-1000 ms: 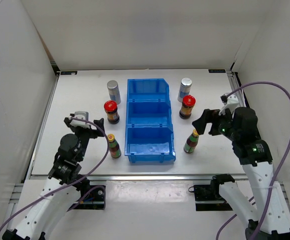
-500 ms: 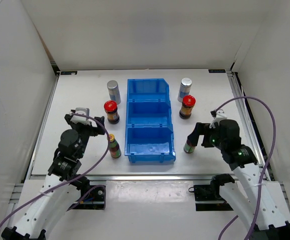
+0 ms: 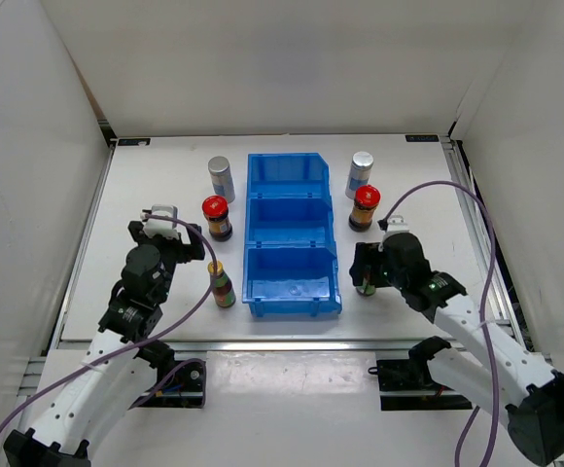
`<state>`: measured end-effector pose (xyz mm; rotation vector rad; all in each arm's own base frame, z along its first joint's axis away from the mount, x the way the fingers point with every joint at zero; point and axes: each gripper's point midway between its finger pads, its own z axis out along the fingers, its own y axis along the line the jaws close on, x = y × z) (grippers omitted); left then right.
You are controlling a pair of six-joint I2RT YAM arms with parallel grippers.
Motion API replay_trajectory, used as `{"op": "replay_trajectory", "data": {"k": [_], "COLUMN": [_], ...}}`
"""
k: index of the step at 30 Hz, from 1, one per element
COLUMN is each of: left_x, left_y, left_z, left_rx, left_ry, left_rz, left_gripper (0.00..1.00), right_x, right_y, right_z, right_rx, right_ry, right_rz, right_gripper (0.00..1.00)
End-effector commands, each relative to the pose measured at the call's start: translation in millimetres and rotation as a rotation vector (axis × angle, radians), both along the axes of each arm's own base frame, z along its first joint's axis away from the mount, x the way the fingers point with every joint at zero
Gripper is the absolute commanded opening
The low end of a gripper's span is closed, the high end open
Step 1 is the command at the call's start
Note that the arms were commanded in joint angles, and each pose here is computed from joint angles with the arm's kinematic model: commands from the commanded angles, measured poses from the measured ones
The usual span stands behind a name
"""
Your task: Organize the condiment bottles
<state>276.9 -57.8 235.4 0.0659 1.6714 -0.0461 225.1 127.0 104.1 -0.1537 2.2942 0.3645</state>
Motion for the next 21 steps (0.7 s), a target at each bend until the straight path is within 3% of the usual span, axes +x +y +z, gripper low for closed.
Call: {"op": "replay_trajectory", "data": {"k": [1,8,14,15,18,21], "left_x": [1,2,2,2,2,2], "left_y": [8,7,7,7,7,9], "left_z": [0,-2,-2,-6,-6,-4], "left_rx": [-0.006,-0.002,-0.002,0.002,0.002,-0.001], "left_ry": [-0.005,0.003,0.003,0.012,0.012,0.003], "left_rz": [0.045,0.045,0.045,0.045,0.045,0.054], "left_gripper": [1.00,1.00,1.00,1.00,1.00,1.00], "right_x": [22,21,20,19,18,14], "right_y": [-7,-11,-19,-22,-21,-12], "right_z": [11,10,19,15,24,40], "right_rx": [-0.057,-0.138,-0.146,-0.158,-0.149,-0.141], "right_ry": [-0.078,-0.088,-0.143,-0.139,-0.177,-0.244], "right_rz": [-0.094,-0.156,-0.190,-0.196,-0.188,-0.129], "right_gripper": [0.90,0.70,0.34,0.22,0.07,0.03]}}
